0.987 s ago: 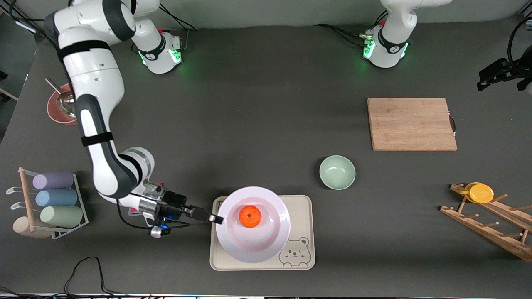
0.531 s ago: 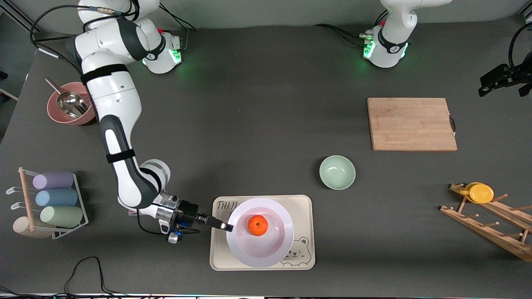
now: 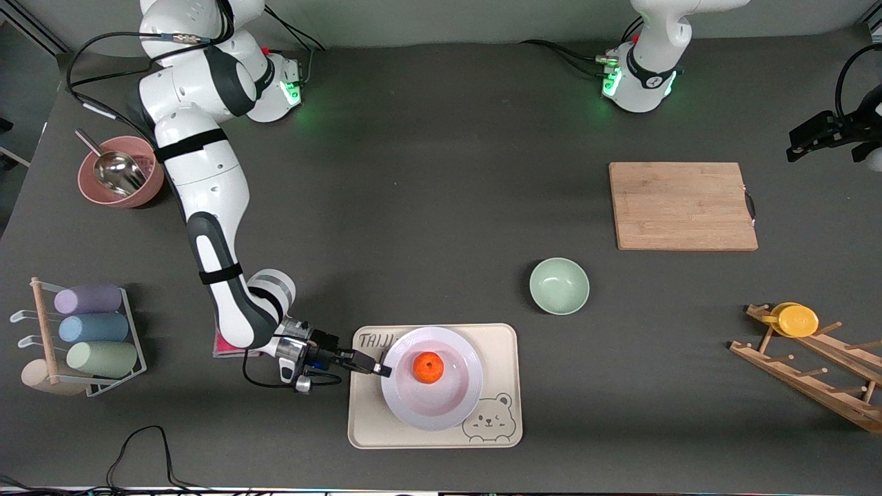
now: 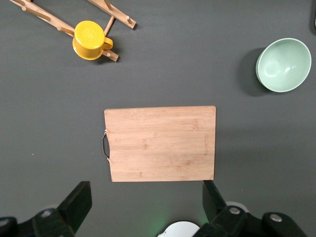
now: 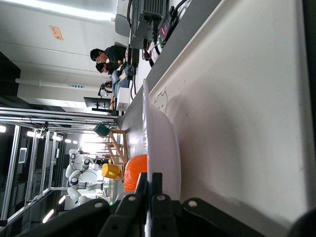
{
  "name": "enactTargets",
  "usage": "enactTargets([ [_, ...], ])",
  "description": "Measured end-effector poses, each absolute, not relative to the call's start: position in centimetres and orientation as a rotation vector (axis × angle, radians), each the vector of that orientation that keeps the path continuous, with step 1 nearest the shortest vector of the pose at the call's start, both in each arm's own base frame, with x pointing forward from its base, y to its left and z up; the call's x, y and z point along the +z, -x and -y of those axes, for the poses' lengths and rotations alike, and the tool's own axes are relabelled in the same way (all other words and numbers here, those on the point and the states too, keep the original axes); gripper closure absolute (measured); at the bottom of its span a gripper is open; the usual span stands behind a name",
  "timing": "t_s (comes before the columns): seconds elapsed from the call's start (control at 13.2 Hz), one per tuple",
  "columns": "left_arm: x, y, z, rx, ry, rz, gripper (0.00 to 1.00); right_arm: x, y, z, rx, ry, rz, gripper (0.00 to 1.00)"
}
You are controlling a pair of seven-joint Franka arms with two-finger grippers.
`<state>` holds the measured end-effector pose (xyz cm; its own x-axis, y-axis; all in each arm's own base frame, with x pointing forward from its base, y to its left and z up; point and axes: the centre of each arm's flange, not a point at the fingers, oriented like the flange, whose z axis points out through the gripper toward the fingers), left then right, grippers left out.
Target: Place orange and plate with both arms
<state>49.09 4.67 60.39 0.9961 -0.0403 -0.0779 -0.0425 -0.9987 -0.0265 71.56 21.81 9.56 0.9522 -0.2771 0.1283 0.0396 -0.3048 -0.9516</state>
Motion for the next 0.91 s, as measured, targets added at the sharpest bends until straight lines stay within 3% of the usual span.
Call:
enactTargets([
  [0.15, 60.2, -49.1, -4.7, 0.125, 3.111, -0.065, 0.0, 9.2, -71.5, -21.8, -0.319, 1.859, -0.169, 0.96],
  [0.23, 60.2, -49.1, -4.7, 0.126, 3.111, -0.065, 0.0, 9.2, -71.4, -21.9, -0.319, 1.857, -0.167, 0.89],
  [0.53, 59.7, -49.1, -4.6, 0.135, 3.111, -0.067, 0.0, 9.4, -71.4, -22.2, -0.318, 1.85, -0.164, 0.48],
  [0.91, 59.5, -49.3, -4.6, 0.114, 3.11, -0.064, 0.0, 10.0, -71.8, -20.7, -0.288, 1.912, -0.138, 0.46],
])
